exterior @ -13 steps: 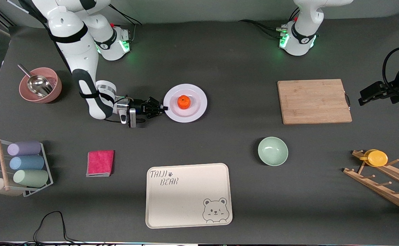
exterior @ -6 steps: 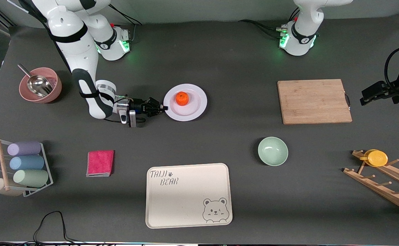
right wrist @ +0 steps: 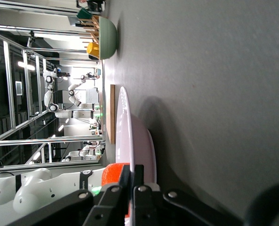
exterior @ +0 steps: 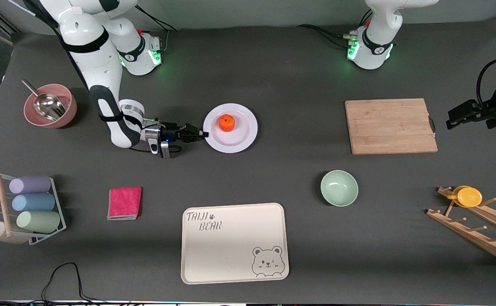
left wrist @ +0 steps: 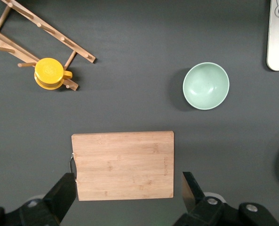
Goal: Place orange and plate with both arms
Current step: 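Slide the plate with the right gripper onto the bear tray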
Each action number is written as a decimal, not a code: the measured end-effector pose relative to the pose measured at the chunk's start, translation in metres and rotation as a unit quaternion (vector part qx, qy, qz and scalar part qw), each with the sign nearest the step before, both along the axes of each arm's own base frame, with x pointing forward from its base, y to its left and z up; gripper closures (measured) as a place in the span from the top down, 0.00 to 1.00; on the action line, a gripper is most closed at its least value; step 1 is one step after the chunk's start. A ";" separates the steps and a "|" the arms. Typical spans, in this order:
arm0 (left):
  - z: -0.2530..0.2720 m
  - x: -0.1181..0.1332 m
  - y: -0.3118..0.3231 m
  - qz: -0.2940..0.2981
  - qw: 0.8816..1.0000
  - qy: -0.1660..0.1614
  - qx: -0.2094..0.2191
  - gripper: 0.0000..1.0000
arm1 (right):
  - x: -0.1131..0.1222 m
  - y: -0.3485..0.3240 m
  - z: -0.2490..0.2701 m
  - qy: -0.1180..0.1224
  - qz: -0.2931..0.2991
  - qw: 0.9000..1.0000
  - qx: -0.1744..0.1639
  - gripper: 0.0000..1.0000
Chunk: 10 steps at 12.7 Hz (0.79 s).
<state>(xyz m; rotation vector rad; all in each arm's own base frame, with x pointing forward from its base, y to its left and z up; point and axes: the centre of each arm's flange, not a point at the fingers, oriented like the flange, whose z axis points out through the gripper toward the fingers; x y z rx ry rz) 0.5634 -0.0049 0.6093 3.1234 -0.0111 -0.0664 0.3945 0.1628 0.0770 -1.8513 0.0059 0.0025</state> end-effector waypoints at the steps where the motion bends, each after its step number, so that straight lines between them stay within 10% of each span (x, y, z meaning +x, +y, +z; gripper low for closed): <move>1: -0.003 -0.001 0.000 -0.004 1.000 0.004 0.001 1.00 | 0.001 0.000 0.004 0.009 0.002 1.000 -0.001 0.05; 10: -0.014 -0.003 -0.002 -0.023 1.000 0.017 0.010 1.00 | 0.085 -0.031 0.091 0.032 -0.023 0.999 -0.006 0.05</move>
